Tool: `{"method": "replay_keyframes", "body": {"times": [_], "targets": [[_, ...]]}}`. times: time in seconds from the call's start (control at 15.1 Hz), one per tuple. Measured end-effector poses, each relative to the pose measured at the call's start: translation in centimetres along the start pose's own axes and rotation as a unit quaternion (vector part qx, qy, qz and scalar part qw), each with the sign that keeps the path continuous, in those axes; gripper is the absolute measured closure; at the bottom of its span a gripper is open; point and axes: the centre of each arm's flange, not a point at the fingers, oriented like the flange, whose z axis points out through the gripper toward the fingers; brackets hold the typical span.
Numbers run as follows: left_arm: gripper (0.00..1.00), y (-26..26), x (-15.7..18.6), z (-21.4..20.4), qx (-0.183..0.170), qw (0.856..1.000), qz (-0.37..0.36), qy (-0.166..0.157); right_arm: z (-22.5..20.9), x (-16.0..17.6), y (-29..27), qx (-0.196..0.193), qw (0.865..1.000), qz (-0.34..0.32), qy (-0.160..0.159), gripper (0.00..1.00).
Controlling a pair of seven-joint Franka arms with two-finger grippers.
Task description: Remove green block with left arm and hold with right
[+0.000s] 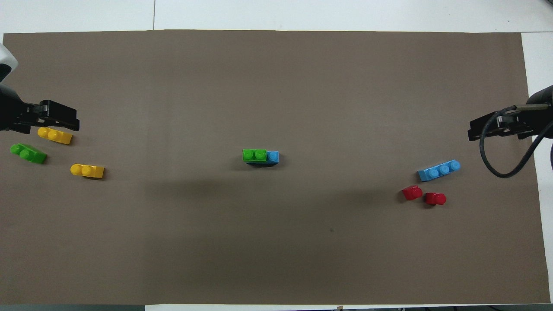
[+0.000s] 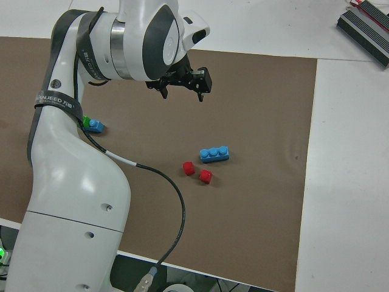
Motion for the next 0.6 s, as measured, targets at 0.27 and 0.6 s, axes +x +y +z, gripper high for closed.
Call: {"method": "replay_keyframes", "body": {"times": [0.27, 0.6], "targets": [[0.0, 0.0, 0.0, 0.0, 0.0, 1.0, 0.0, 0.0, 0.0, 0.0, 0.0, 0.0, 1.0, 0.0, 0.0, 0.0], [0.0, 0.0, 0.0, 0.0, 0.0, 1.0, -0.001, 0.0, 0.1, -0.01, -0.03, 0.0, 1.0, 0.003, -0.001, 0.0]]}}
